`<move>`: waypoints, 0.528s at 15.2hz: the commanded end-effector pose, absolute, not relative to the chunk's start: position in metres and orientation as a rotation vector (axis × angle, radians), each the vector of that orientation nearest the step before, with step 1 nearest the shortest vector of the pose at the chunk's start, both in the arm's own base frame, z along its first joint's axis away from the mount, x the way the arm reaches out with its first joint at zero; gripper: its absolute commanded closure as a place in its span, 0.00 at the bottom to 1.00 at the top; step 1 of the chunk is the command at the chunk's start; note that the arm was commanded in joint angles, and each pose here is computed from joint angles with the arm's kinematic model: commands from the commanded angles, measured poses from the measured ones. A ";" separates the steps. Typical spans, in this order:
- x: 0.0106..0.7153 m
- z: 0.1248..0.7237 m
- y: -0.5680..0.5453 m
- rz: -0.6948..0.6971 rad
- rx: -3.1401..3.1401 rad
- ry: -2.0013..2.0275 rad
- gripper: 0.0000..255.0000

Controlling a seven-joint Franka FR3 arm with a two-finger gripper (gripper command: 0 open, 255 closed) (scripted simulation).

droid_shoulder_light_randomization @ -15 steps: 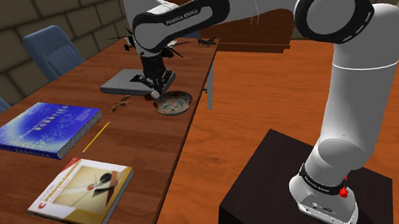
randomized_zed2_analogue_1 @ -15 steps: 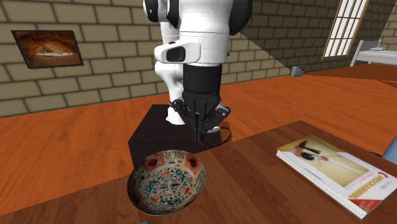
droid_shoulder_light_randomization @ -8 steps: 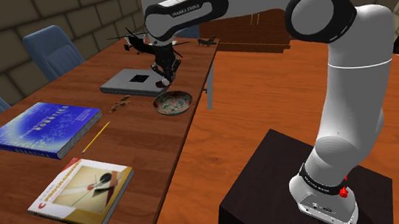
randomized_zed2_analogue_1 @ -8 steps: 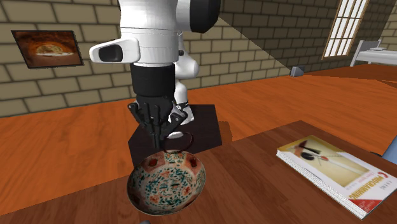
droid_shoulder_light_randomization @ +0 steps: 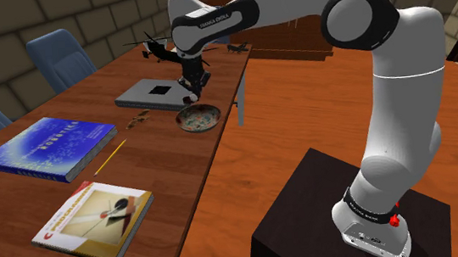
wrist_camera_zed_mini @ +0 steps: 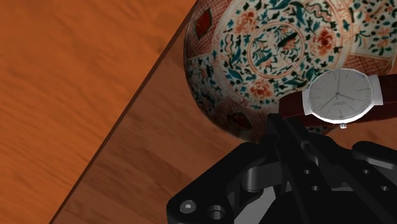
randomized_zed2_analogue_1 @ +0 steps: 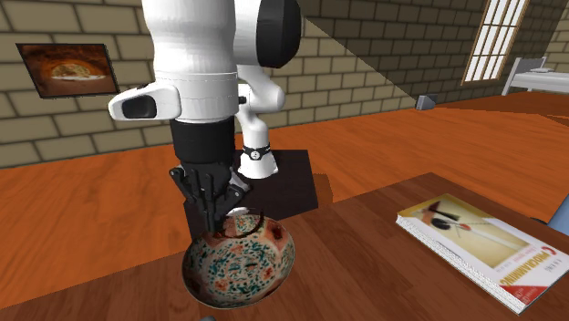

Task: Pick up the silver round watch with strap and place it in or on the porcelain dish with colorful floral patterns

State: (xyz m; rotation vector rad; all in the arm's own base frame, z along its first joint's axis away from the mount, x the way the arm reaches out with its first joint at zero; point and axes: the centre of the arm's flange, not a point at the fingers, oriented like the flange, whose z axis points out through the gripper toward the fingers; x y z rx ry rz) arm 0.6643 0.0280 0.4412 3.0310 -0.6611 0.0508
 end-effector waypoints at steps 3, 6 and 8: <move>0.665 0.420 0.027 0.051 3.031 -0.661 1.00; 0.665 0.404 0.027 0.051 3.031 -0.661 1.00; 0.665 0.393 0.027 0.051 3.031 -0.661 1.00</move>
